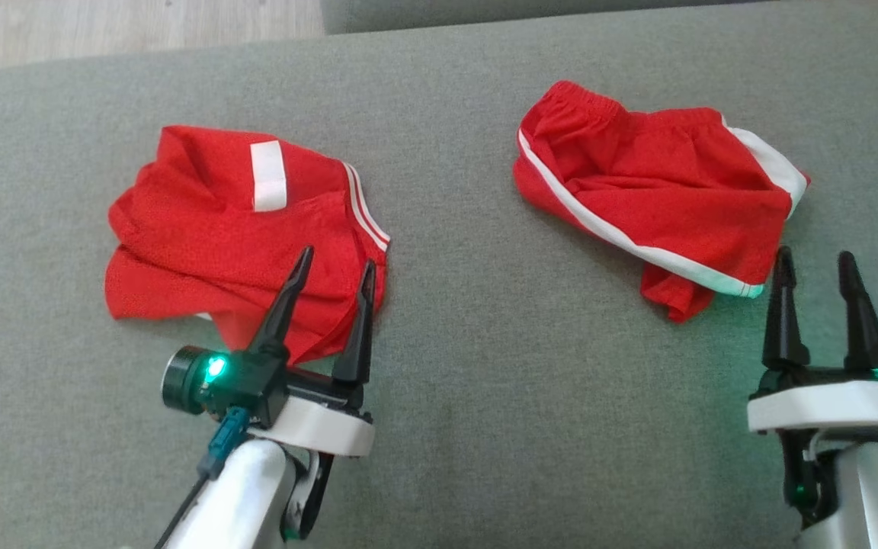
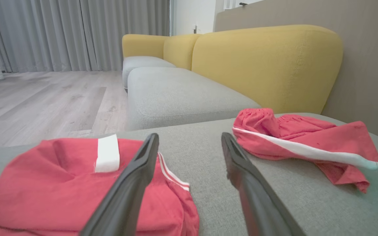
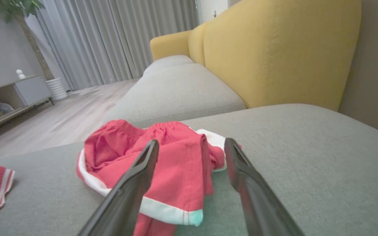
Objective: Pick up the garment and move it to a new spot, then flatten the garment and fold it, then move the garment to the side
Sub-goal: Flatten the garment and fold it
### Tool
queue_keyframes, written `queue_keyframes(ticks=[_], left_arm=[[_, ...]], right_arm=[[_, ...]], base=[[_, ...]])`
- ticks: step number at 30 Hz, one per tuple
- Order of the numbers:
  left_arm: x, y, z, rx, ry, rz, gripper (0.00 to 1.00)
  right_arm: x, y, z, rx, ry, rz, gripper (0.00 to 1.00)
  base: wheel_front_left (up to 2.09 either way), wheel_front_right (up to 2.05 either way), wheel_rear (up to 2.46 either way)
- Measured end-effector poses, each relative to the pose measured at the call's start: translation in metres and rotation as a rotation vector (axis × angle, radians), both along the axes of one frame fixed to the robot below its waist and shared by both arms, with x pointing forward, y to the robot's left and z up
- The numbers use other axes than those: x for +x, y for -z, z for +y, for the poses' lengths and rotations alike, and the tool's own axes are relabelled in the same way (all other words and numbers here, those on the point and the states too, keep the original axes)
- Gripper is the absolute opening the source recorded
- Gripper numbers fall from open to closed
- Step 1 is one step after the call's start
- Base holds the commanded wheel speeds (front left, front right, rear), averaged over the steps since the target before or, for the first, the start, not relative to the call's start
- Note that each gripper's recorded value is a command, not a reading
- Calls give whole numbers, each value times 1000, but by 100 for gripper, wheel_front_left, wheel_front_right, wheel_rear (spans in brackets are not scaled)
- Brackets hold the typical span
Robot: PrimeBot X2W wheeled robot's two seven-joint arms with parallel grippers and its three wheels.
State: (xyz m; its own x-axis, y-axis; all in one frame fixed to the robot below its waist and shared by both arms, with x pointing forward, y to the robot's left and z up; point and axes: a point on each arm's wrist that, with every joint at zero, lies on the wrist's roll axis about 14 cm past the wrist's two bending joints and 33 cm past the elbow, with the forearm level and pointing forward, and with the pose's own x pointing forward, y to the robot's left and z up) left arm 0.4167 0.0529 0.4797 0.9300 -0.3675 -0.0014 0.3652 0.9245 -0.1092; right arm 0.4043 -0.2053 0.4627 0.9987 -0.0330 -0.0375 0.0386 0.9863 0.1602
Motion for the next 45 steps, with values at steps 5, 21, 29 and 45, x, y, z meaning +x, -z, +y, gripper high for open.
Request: queue_keyframes(ticks=[5,21,29,45], left_arm=[[-1,18,0,21,9,47,100],[4,25,-1,17,5,65,100],[6,21,-5,18,15,51,100],[-4,-6,-43,-12,118,-12,100]], right_arm=[[4,23,-7,11,24,70,100],[7,74,20,90,-29,234,18],[7,60,13,86,-13,193,0],[-70,49,-71,-12,228,191,0]], base=[[0,0,0],[0,0,0],[0,0,0],[0,0,0]])
